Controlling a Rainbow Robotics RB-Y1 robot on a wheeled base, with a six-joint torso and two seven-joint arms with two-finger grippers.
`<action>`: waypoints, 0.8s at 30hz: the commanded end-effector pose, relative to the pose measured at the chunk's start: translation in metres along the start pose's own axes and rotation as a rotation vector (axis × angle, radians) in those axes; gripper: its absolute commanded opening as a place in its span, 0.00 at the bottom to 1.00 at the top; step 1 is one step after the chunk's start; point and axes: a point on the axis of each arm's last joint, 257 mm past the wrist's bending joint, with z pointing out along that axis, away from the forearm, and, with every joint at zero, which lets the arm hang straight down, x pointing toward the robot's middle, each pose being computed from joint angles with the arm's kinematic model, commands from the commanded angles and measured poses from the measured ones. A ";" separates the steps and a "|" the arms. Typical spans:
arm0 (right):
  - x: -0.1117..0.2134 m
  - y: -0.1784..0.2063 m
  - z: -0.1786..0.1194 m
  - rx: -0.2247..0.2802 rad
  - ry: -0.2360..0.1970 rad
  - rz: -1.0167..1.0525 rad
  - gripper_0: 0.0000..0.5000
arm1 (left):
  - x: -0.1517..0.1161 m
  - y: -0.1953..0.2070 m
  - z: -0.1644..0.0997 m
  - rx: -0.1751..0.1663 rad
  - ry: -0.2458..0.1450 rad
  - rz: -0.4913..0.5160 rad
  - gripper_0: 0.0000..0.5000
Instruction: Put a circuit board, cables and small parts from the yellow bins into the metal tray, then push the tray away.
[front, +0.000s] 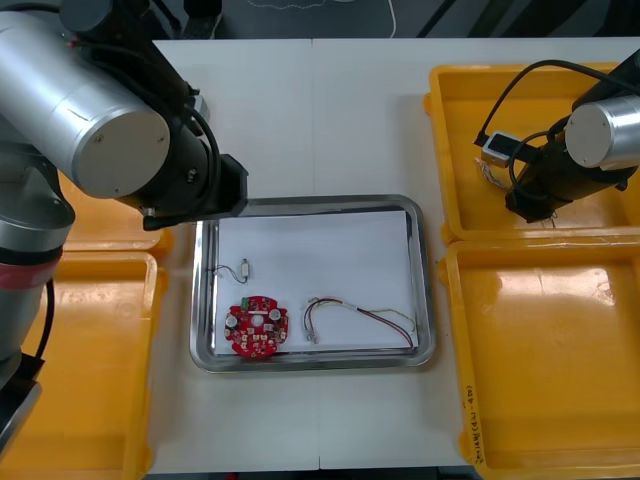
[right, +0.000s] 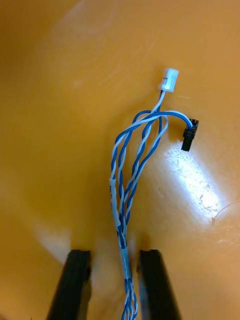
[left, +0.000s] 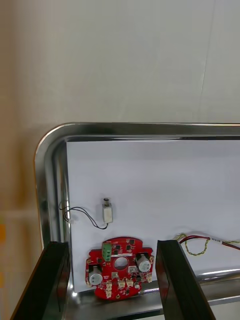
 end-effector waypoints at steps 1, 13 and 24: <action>0.015 -0.009 -0.002 0.022 0.009 -0.017 0.00 | -0.041 0.021 -0.037 -0.022 -0.073 0.042 1.00; 0.010 -0.013 -0.007 0.023 -0.008 -0.014 0.00 | -0.087 0.070 -0.066 -0.060 -0.055 -0.039 1.00; -0.017 -0.030 -0.050 -0.005 -0.049 -0.010 0.00 | -0.106 0.119 -0.070 -0.092 -0.040 -0.163 1.00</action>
